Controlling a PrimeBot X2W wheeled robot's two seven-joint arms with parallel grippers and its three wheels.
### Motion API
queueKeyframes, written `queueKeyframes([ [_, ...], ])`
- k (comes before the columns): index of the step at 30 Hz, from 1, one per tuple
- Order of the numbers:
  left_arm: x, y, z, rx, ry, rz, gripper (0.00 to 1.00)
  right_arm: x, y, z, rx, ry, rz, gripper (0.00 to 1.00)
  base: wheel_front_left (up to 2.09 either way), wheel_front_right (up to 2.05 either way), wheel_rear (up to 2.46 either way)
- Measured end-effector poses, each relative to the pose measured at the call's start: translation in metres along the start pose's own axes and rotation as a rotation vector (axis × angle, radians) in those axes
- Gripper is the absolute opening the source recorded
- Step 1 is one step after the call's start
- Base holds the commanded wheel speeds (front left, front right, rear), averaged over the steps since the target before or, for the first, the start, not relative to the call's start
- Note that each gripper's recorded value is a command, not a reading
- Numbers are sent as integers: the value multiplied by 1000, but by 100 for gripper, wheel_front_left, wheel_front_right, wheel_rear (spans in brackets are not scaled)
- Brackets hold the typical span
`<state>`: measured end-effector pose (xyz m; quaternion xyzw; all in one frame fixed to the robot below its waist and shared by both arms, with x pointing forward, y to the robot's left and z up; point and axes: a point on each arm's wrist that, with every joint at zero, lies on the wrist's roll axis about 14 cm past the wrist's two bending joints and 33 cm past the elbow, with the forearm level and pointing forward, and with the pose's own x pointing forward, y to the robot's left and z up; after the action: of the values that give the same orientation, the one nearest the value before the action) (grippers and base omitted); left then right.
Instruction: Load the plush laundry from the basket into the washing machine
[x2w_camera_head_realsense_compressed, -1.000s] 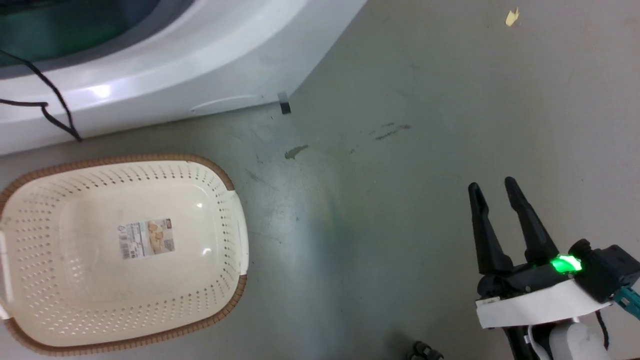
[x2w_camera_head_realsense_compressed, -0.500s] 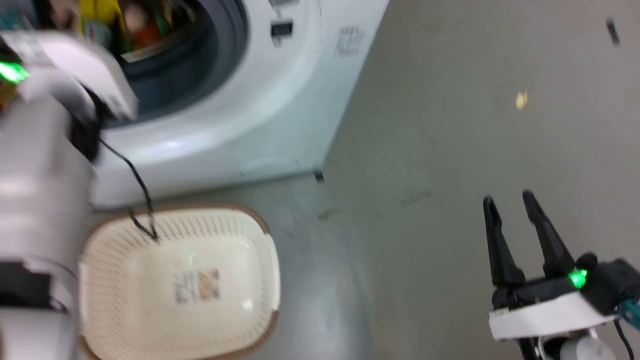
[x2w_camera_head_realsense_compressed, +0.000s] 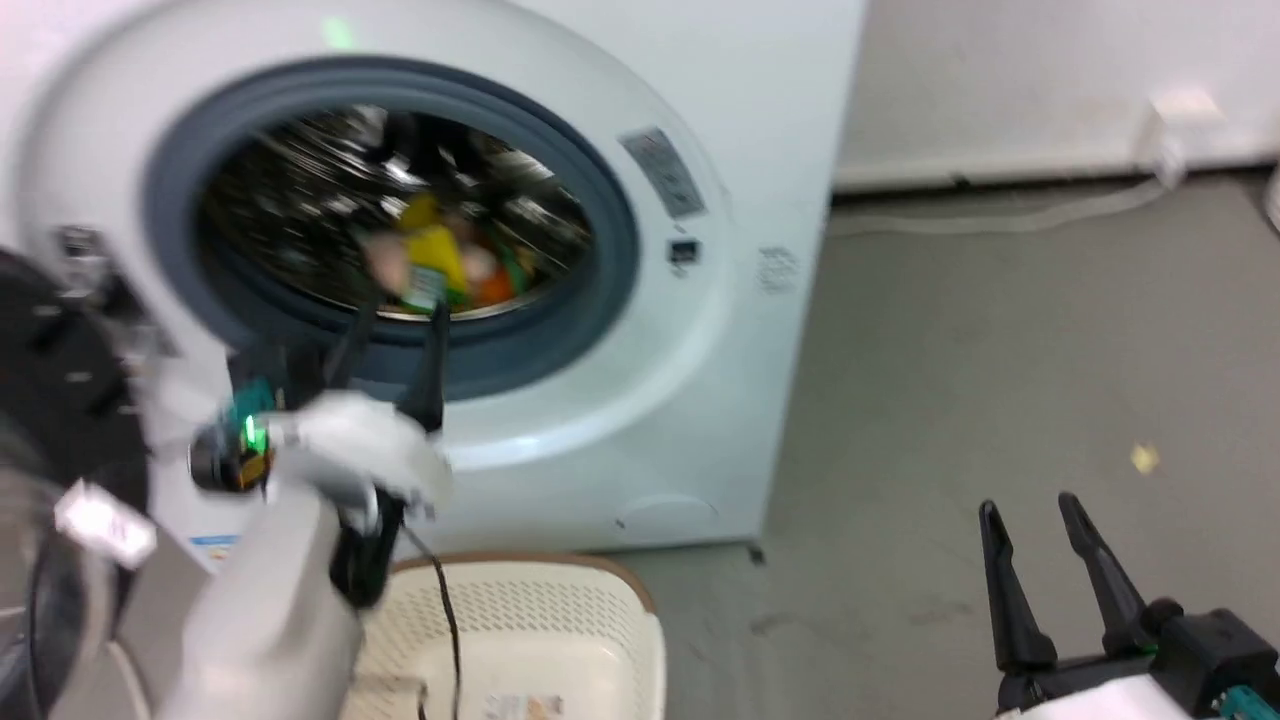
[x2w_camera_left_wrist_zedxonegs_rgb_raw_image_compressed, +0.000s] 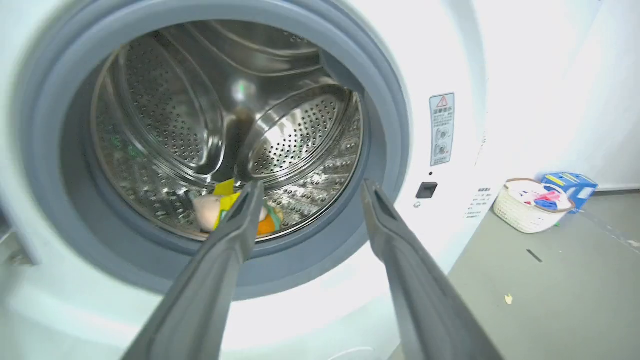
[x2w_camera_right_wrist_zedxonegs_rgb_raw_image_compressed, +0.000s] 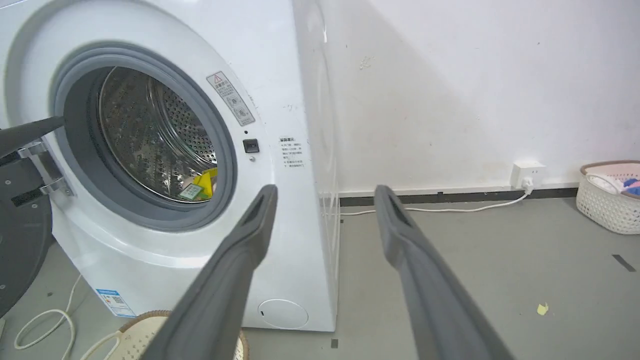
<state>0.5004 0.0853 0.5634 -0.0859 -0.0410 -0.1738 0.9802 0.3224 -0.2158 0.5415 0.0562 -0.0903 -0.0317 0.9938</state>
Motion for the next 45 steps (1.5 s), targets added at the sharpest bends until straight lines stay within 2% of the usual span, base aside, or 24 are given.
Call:
queueKeyframes([
  [2,-13,3,1,-4,-12,21,100,0,4,2,4,-7,14,100,0,0,0],
  [3,-42,8,-2,-26,-23,58,100,-2,13,5,12,-15,42,100,0,0,0],
  [4,-42,8,-2,-26,-23,58,100,-2,13,5,12,-15,42,100,0,0,0],
  [5,-69,11,-7,-34,-23,96,100,-5,20,5,18,-14,66,100,0,0,0],
  [8,-105,11,-8,-38,-42,145,100,-8,30,7,25,-20,96,100,0,0,0],
  [15,-159,0,-14,3,-39,203,100,-13,40,6,33,-16,131,100,0,0,0],
  [24,-185,-20,-33,23,13,185,100,-26,40,-7,8,28,135,100,0,0,0],
  [37,-191,-14,-43,59,43,208,100,-29,41,-12,14,45,136,100,0,0,0],
  [38,-191,-14,-43,58,44,207,0,-29,41,-12,14,44,135,0,0,0,0],
  [45,-191,-13,-44,55,50,212,0,-28,41,-14,13,51,136,0,0,0,0],
])
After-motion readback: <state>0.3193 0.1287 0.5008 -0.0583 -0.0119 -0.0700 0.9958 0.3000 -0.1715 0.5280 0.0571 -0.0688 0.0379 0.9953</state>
